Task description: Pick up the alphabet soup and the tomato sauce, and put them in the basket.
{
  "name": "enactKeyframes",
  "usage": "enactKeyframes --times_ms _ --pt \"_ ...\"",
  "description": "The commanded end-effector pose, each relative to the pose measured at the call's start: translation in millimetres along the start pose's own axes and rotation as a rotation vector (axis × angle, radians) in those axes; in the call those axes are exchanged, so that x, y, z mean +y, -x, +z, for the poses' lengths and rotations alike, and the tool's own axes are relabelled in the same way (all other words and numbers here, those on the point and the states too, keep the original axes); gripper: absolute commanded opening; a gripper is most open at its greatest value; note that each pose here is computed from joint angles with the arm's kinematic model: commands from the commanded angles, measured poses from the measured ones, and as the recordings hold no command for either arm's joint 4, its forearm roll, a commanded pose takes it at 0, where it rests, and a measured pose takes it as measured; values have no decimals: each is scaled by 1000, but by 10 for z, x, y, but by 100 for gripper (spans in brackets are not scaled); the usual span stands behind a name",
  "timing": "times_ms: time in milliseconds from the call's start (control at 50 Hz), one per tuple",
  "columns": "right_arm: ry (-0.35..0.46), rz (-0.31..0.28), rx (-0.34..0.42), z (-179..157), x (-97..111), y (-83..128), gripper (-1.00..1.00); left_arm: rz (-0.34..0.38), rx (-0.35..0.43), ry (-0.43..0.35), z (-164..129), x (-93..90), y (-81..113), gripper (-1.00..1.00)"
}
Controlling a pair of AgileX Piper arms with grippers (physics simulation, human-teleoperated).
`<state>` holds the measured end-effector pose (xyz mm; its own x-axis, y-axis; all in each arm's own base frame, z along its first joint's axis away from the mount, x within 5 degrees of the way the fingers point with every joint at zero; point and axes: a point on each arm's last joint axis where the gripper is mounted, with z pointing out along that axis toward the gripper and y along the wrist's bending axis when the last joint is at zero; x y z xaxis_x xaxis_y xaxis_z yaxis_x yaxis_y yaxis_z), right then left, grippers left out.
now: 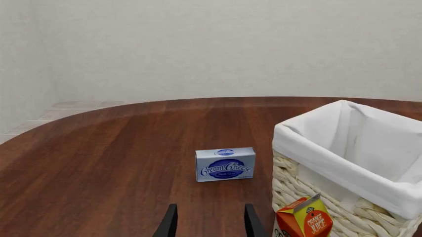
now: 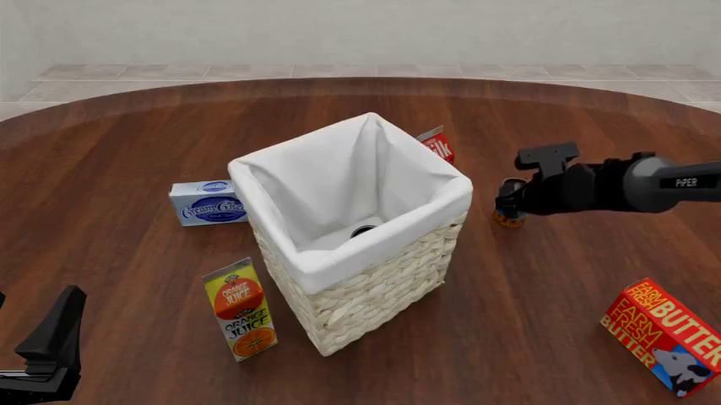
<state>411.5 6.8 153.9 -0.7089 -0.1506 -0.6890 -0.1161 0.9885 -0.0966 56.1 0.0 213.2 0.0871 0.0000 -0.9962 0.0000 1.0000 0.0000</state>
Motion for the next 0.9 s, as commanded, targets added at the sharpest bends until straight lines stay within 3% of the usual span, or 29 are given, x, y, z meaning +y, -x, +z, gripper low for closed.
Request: enactKeyframes --times_ms 20,120,140,900 --pt "1 -5 6 54 8 -31 100 0 0 0 0 0 0 100" --pt "1 -9 3 49 11 -33 100 0 0 0 0 0 0 100" --pt "1 -9 1 44 10 -31 -100 0 0 0 0 0 0 100" --pt "-20 -35 -56 -290 -83 146 -100 0 0 0 0 0 0 100"
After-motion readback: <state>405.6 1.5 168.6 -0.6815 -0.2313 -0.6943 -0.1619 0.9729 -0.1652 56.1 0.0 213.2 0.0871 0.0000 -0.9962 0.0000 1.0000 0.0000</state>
